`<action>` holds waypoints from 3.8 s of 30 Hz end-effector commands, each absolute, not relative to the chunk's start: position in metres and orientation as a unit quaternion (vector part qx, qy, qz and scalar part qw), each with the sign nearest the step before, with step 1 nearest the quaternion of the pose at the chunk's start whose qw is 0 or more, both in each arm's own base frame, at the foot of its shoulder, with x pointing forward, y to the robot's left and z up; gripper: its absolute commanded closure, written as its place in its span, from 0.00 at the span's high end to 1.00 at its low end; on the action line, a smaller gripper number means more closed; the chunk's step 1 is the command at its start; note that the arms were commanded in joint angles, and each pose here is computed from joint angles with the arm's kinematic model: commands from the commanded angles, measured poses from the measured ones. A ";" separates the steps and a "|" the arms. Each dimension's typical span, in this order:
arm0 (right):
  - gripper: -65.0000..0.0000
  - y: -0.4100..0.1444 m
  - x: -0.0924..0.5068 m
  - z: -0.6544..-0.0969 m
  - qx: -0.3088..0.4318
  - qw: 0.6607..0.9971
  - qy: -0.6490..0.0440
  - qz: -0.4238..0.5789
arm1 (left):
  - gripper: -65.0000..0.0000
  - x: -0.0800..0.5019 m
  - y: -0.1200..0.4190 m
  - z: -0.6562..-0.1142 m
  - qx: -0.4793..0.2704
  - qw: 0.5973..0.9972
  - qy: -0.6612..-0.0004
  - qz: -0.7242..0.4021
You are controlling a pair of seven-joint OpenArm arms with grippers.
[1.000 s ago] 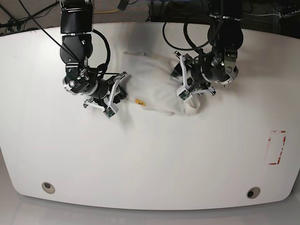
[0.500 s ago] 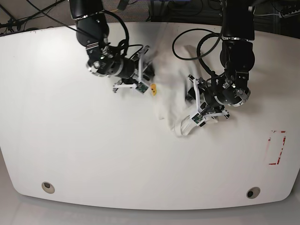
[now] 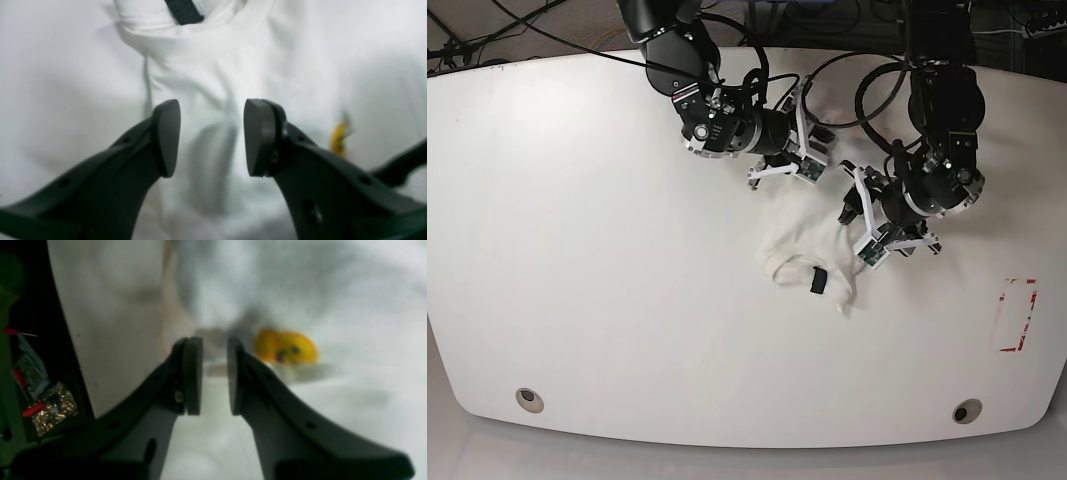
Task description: Fold the T-shirt properly
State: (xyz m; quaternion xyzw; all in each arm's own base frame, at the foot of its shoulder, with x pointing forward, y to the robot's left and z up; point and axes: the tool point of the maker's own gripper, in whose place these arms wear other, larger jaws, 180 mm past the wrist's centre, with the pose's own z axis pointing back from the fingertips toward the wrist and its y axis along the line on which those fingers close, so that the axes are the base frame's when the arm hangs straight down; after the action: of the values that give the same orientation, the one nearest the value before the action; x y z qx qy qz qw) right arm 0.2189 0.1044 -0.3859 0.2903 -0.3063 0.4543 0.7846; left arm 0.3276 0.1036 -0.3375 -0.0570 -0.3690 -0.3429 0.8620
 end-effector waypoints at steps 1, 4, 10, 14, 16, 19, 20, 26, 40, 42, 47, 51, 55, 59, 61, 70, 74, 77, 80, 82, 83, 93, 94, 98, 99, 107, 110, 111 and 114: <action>0.19 0.103 0.227 -0.377 0.289 0.779 -0.323 0.454 | 0.45 0.331 0.100 -0.323 -0.058 0.851 -0.396 -0.340; 0.19 0.091 0.227 -0.383 0.278 0.783 -0.316 0.458 | 0.45 0.327 0.098 -0.331 -0.070 0.868 -0.392 -0.297; 0.19 0.053 0.249 -0.377 0.243 0.801 -0.339 0.430 | 0.45 0.315 0.090 -0.367 -0.104 0.891 -0.364 -0.250; 0.19 0.027 0.261 -0.367 0.221 0.813 -0.364 0.396 | 0.45 0.303 0.090 -0.404 -0.127 0.906 -0.328 -0.234; 0.19 0.013 0.270 -0.360 0.211 0.818 -0.379 0.379 | 0.45 0.302 0.095 -0.416 -0.134 0.911 -0.323 -0.217; 0.19 -0.009 0.278 -0.348 0.205 0.820 -0.399 0.355 | 0.45 0.302 0.118 -0.426 -0.125 0.920 -0.319 -0.190; 0.19 -0.013 0.279 -0.345 0.208 0.819 -0.403 0.351 | 0.45 0.302 0.131 -0.426 -0.115 0.923 -0.319 -0.183; 0.19 -0.040 0.283 -0.336 0.215 0.819 -0.413 0.336 | 0.45 0.304 0.212 -0.415 -0.047 0.934 -0.324 -0.145; 0.19 -0.064 0.290 -0.316 0.196 0.815 -0.444 0.318 | 0.45 0.277 0.420 -0.392 0.090 0.949 -0.299 -0.047; 0.19 -0.063 0.289 -0.313 0.194 0.813 -0.446 0.320 | 0.45 0.275 0.436 -0.384 0.094 0.947 -0.301 -0.062; 0.19 -0.063 0.289 -0.313 0.194 0.813 -0.447 0.320 | 0.45 0.278 0.465 -0.348 0.103 0.931 -0.345 -0.064; 0.19 -0.063 0.289 -0.312 0.194 0.812 -0.447 0.321 | 0.45 0.302 0.463 -0.314 0.122 0.909 -0.390 -0.079; 0.19 -0.071 0.292 -0.318 0.163 0.818 -0.442 0.329 | 0.44 0.321 0.430 -0.298 0.120 0.890 -0.425 -0.111; 0.19 -0.088 0.300 -0.326 0.095 0.826 -0.435 0.346 | 0.45 0.334 0.393 -0.290 0.135 0.871 -0.455 -0.126; 0.19 -0.091 0.302 -0.325 0.079 0.816 -0.452 0.352 | 0.45 0.336 0.378 -0.293 0.150 0.864 -0.469 -0.104; 0.19 -0.139 0.310 -0.336 0.091 0.795 -0.543 0.257 | 0.45 0.331 0.300 -0.324 0.104 0.801 -0.588 -0.031; 0.19 -0.172 0.308 -0.350 0.091 0.797 -0.561 0.202 | 0.45 0.321 0.265 -0.343 0.096 0.788 -0.608 -0.027; 0.19 -0.194 0.289 -0.366 0.085 0.811 -0.554 0.168 | 0.45 0.303 0.246 -0.353 0.094 0.786 -0.611 -0.018; 0.19 -0.209 0.273 -0.377 0.075 0.824 -0.542 0.147 | 0.45 0.283 0.216 -0.363 0.068 0.795 -0.602 -0.028; 0.19 -0.213 0.257 -0.383 0.077 0.832 -0.534 0.132 | 0.45 0.264 0.197 -0.364 0.053 0.801 -0.595 -0.033; 0.19 -0.217 0.247 -0.384 0.081 0.834 -0.534 0.116 | 0.45 0.252 0.188 -0.364 0.047 0.805 -0.590 -0.035; 0.19 -0.214 0.144 -0.395 0.114 0.868 -0.480 0.048 | 0.44 0.130 0.117 -0.364 -0.026 0.857 -0.510 -0.066; 0.19 -0.211 0.136 -0.396 0.116 0.871 -0.475 0.043 | 0.44 0.120 0.114 -0.364 -0.030 0.863 -0.500 -0.067; 0.19 -0.200 0.087 -0.401 0.127 0.884 -0.449 0.011 | 0.41 0.072 0.113 -0.370 -0.035 0.892 -0.446 -0.067; 0.19 -0.198 0.078 -0.401 0.129 0.885 -0.447 0.004 | 0.39 0.063 0.113 -0.372 -0.036 0.897 -0.436 -0.066; 0.19 -0.163 -0.021 -0.417 0.173 0.906 -0.379 -0.072 | 0.32 -0.018 0.116 -0.412 -0.051 0.942 -0.324 -0.070; 0.19 -0.150 -0.052 -0.433 0.190 0.911 -0.352 -0.103 | 0.32 -0.045 0.121 -0.433 -0.063 0.954 -0.289 -0.053; 0.19 -0.148 -0.063 -0.440 0.192 0.913 -0.340 -0.116 | 0.32 -0.052 0.124 -0.440 -0.068 0.956 -0.284 -0.038; 0.19 -0.148 -0.073 -0.461 0.192 0.916 -0.323 -0.140 | 0.32 -0.064 0.133 -0.463 -0.076 0.959 -0.272 -0.017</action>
State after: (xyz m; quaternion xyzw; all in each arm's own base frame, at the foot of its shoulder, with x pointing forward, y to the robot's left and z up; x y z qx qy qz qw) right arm -0.0698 -0.1438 -0.4549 0.1925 -0.3197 -0.1210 0.9198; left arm -0.0525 0.1290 -0.4528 -0.0703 -0.2806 -0.0260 0.9569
